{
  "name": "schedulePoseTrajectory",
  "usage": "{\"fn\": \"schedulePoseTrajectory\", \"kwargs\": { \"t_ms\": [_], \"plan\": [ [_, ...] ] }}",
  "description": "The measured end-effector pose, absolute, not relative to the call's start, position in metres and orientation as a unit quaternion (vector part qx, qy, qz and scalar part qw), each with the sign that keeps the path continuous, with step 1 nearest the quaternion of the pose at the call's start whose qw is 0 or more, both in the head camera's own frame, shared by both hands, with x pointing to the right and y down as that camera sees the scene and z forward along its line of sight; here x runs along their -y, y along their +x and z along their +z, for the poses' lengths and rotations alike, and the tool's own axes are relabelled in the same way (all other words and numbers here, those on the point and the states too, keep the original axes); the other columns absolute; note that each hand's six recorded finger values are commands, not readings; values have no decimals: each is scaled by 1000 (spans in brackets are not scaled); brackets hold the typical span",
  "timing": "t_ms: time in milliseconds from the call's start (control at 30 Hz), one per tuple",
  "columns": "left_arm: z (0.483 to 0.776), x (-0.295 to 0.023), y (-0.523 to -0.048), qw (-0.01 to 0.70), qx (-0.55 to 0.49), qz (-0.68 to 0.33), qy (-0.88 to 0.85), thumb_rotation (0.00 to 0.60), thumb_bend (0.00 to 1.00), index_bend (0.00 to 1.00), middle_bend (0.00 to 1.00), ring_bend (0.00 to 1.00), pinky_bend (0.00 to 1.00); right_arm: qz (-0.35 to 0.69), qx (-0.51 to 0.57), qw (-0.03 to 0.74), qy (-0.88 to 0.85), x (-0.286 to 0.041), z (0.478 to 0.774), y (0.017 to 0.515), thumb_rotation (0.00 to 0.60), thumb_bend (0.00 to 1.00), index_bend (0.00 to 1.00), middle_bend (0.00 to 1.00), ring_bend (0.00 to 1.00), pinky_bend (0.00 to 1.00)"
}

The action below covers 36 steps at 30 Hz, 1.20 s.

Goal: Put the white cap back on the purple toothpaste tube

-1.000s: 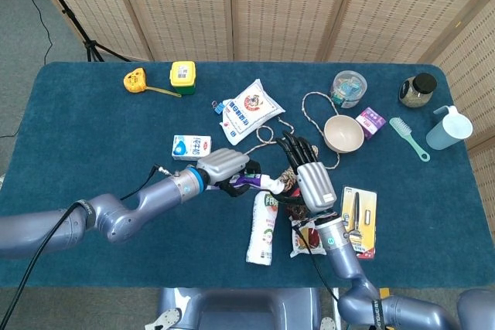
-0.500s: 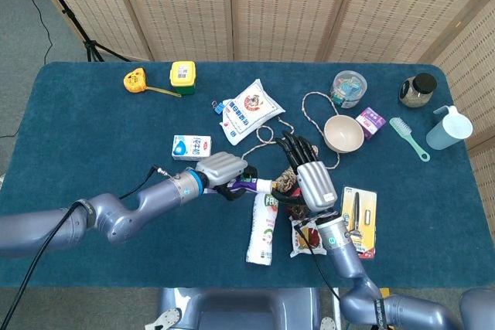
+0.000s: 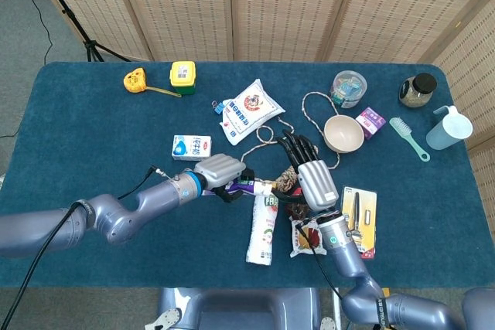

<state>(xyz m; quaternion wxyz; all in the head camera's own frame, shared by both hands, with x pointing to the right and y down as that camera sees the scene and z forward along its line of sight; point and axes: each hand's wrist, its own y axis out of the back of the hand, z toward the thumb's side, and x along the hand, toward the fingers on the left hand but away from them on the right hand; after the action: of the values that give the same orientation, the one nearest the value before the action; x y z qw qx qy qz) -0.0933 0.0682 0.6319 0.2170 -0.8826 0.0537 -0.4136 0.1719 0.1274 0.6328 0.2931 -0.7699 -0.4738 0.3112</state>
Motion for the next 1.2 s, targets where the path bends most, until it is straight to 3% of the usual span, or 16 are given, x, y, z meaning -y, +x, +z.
{"fn": "schedulePoseTrajectory", "kwargs": {
  "t_ms": [800,1200],
  "plan": [
    [629,-63,-95,223,-75,-410,-881,600,701,583,487,440,500,316,481,294,-763,-118,630,179,600,172,0,0,0,2],
    [623,-54,-119,265,-87,-413,-867,600,701,584,489,441,500,314,502,238,-770,-107,627,207,600,171,0,0,0,0]
  ]
}}
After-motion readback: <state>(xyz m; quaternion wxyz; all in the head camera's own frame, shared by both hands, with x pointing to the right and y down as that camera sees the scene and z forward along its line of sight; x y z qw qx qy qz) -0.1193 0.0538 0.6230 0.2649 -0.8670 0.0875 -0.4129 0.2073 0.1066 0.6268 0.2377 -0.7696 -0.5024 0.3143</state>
